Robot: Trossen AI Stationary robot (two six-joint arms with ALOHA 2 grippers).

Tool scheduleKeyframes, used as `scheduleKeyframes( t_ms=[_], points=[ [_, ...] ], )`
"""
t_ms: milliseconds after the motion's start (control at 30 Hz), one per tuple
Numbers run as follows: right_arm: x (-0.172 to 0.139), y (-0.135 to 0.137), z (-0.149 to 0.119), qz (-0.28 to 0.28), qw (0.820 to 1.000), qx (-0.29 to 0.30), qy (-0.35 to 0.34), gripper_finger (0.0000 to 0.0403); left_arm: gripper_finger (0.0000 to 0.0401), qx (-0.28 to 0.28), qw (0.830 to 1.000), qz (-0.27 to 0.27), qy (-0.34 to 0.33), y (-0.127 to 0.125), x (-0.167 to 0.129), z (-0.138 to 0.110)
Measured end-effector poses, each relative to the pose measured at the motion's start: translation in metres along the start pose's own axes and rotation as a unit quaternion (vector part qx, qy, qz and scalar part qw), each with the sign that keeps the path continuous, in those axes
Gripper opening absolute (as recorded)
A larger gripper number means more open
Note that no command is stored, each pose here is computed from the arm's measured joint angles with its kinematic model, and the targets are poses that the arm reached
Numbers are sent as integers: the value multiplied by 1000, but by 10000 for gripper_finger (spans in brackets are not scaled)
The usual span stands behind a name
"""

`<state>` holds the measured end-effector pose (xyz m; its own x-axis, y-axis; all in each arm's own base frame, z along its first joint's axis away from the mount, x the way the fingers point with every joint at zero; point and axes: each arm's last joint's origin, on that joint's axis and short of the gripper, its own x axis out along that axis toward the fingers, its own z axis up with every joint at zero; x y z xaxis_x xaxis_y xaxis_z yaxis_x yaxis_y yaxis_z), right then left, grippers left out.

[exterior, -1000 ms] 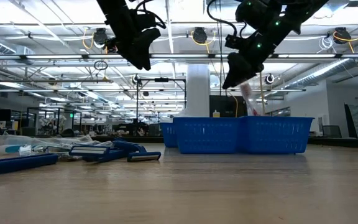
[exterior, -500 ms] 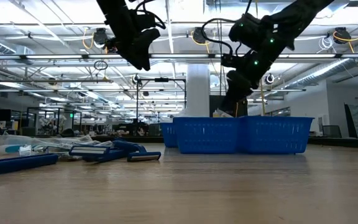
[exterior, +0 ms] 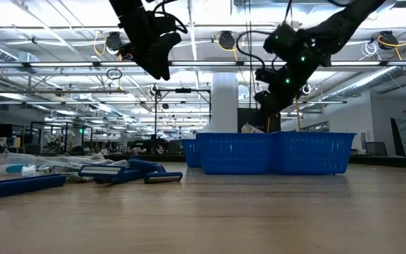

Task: Pick & Place Travel size toiletries
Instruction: Put the orange toothbrush into the top right blue basket, then put the blue toothbrush into the top right blue basket

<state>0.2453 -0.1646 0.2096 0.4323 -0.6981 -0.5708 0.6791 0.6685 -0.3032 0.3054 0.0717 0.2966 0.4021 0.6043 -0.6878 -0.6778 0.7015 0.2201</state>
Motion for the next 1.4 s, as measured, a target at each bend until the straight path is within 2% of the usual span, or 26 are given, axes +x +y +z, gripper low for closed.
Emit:
scheduleKeyframes(
  t_ms=[67,300,467,633,733,800,933,1033,1100,1233,1400],
  points=[
    [9,-8,-4,2,1000,8,12,205,159,0,1000,0,0,0,0,0],
    [30,-4,-19,111,993,9,46,199,159,1,1000,1,1,0,0,0],
    [23,3,-14,125,992,-4,30,198,159,4,1000,2,6,0,0,-1],
    [11,7,-12,217,976,-17,29,196,159,10,1000,5,17,1,0,-4],
    [3,5,-10,224,974,-4,27,196,159,13,999,3,35,2,0,-7],
    [-5,1,-7,209,978,10,24,196,159,16,998,-8,61,3,-1,-12],
    [-32,-9,3,201,979,28,-3,196,159,-26,990,1,141,7,-4,-27],
    [-58,-13,11,206,977,40,-42,196,159,-77,977,27,197,8,-5,-43],
    [-76,-13,15,215,974,35,-68,196,159,-89,968,34,234,6,-2,-58],
    [-103,-4,17,245,962,9,-121,196,159,-107,949,37,294,1,10,-93],
    [-117,11,5,274,945,-18,-177,196,159,-157,927,33,339,-5,26,-131]
  ],
)
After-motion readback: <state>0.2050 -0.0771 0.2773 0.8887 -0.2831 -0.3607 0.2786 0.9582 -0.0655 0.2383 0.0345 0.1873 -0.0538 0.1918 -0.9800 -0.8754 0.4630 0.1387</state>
